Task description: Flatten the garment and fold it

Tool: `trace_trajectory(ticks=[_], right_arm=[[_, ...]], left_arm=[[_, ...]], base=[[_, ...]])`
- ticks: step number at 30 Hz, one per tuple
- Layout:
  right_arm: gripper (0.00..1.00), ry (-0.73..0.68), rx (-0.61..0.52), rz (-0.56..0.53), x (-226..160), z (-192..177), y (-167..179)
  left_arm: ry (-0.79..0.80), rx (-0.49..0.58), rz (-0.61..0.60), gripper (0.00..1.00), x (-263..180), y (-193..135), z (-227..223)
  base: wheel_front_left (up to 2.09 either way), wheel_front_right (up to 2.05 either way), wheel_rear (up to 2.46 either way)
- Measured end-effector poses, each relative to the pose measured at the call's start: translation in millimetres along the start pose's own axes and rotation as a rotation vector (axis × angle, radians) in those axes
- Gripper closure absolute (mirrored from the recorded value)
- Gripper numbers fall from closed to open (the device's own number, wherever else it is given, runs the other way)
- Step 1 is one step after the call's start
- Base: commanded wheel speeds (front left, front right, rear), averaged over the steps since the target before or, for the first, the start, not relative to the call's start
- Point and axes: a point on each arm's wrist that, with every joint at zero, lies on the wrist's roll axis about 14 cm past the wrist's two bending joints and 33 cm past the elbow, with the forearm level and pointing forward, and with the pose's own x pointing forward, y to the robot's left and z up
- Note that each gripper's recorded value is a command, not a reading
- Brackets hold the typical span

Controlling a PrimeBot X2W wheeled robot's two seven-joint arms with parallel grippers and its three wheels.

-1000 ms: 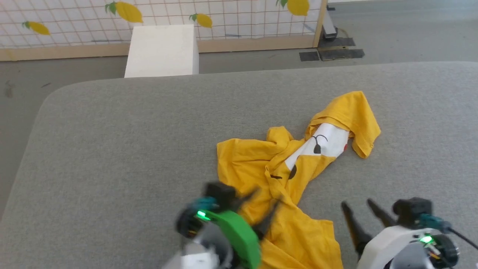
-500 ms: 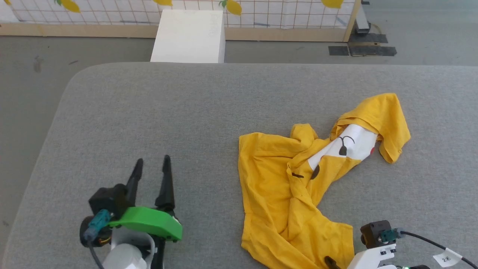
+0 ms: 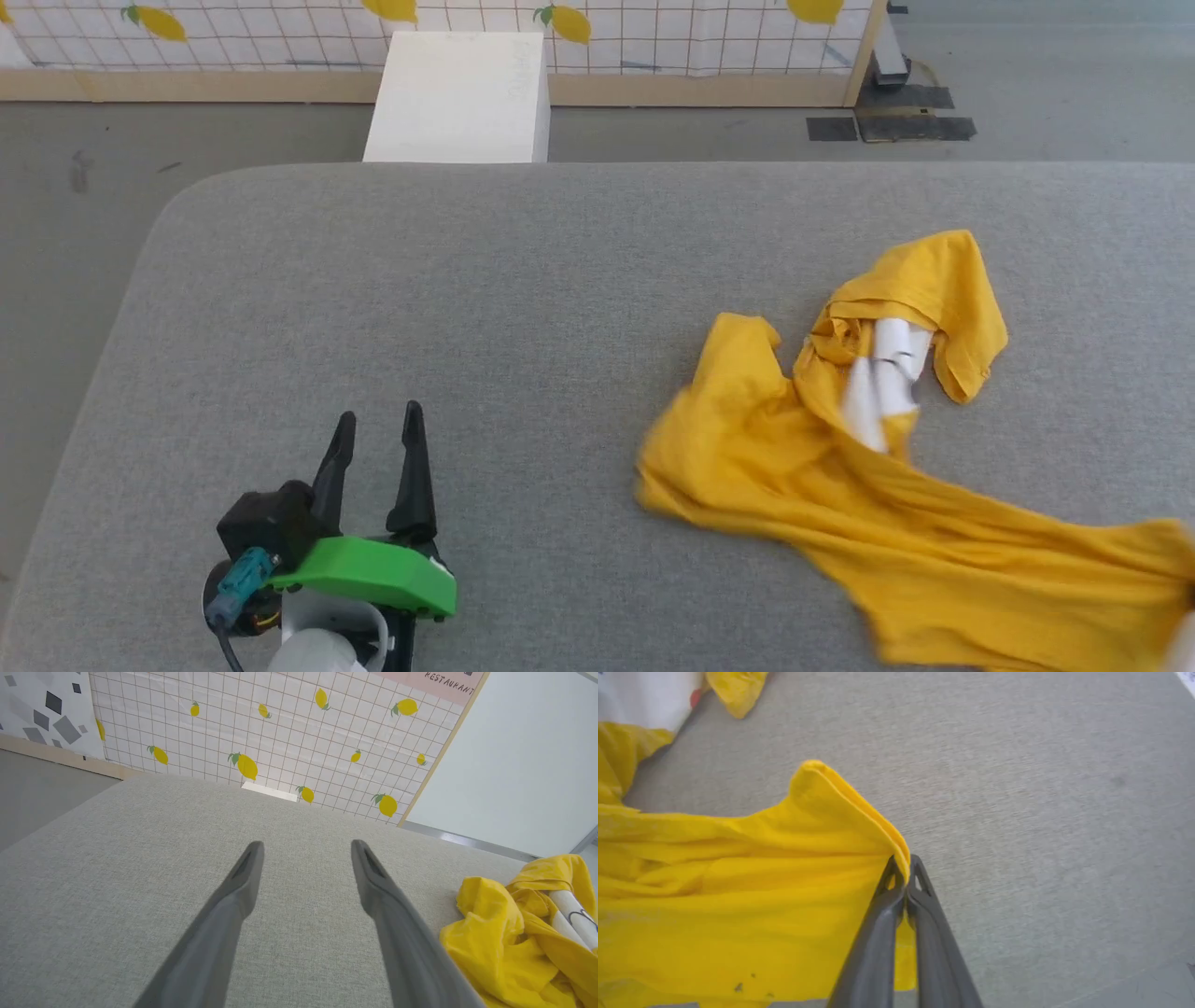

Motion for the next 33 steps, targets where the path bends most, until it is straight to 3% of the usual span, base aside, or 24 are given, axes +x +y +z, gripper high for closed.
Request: trace_trajectory(ticks=[2, 6, 7, 9, 13, 16, 21, 29, 33], right_arm=[[1.00, -0.038, 0.044, -0.116, -3, 6, -40], [1.00, -0.031, 0.108, -0.217, -8, -9, -76], [0.80, -0.043, 0.119, -0.223, -8, -13, -78], [0.00, -0.068, 0.111, -0.204, -7, -12, -72], [0.00, -0.172, 0.103, -0.142, -6, 0, -53], [0.00, -0.264, 0.105, -0.088, -10, 10, -37], [0.00, -0.310, 0.099, -0.047, -16, 12, -24], [0.00, -0.311, 0.105, -0.024, -24, 8, -17], [0.00, -0.300, 0.106, -0.020, -24, 5, -14]], left_arm=[[0.008, 0.005, -0.016, 0.00, 0, -4, -3], [0.027, -0.004, -0.041, 0.00, 0, -12, -10], [0.042, -0.007, -0.057, 0.00, -1, -16, -15], [0.060, -0.010, -0.086, 0.00, -1, -24, -21], [0.111, -0.021, -0.196, 0.00, 5, -57, -35], [0.197, -0.020, -0.362, 0.00, 14, -108, -49], [0.364, 0.016, -0.513, 0.00, 17, -154, -80], [0.481, 0.065, -0.526, 0.00, 54, -183, -96], [0.634, 0.120, -0.516, 0.00, 59, -186, -122]], base=[[0.00, 0.00, 0.00], [0.00, 0.00, 0.00], [0.00, 0.00, 0.00], [0.00, 0.00, 0.00], [0.00, 0.00, 0.00], [0.00, 0.00, 0.00], [0.00, 0.00, 0.00], [0.00, 0.00, 0.00], [0.00, 0.00, 0.00]])
